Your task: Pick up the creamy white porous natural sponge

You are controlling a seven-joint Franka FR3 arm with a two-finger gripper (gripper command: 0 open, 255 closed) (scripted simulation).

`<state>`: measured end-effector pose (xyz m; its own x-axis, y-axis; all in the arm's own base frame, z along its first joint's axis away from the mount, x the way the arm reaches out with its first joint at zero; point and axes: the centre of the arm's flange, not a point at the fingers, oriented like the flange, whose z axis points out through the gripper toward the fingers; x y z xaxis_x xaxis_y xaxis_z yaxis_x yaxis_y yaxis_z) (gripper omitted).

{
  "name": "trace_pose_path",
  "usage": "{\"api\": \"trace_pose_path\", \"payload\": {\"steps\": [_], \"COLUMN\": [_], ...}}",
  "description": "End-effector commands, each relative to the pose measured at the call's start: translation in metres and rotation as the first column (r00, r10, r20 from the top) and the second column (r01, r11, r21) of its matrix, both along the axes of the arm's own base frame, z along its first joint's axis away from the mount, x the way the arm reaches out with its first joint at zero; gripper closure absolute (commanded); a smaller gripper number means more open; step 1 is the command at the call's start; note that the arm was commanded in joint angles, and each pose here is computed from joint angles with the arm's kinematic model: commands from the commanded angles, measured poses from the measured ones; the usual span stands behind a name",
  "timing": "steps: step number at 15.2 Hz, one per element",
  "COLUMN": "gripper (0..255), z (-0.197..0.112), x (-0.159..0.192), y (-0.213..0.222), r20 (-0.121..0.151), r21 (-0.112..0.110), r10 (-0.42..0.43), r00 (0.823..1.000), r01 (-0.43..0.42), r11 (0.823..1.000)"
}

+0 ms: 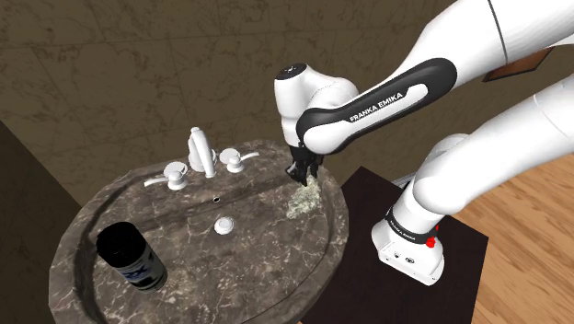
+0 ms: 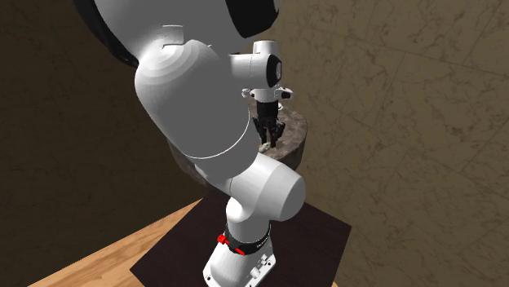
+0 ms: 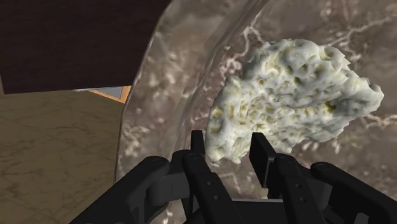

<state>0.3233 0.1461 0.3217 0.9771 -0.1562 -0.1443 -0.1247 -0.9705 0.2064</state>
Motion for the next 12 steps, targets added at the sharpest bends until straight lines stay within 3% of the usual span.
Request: {"api": "trace_pose_path", "payload": {"steps": [1, 12], "gripper": [255, 255], "z": [0.007, 0.065], "x": [-0.001, -0.001], "y": [-0.001, -0.001], "r20": [-0.004, -0.004], "r21": [-0.002, -0.002], "r10": [-0.001, -0.001], "r00": [1.000, 1.000], "r01": [0.001, 0.001], "r11": [1.000, 1.000]}}
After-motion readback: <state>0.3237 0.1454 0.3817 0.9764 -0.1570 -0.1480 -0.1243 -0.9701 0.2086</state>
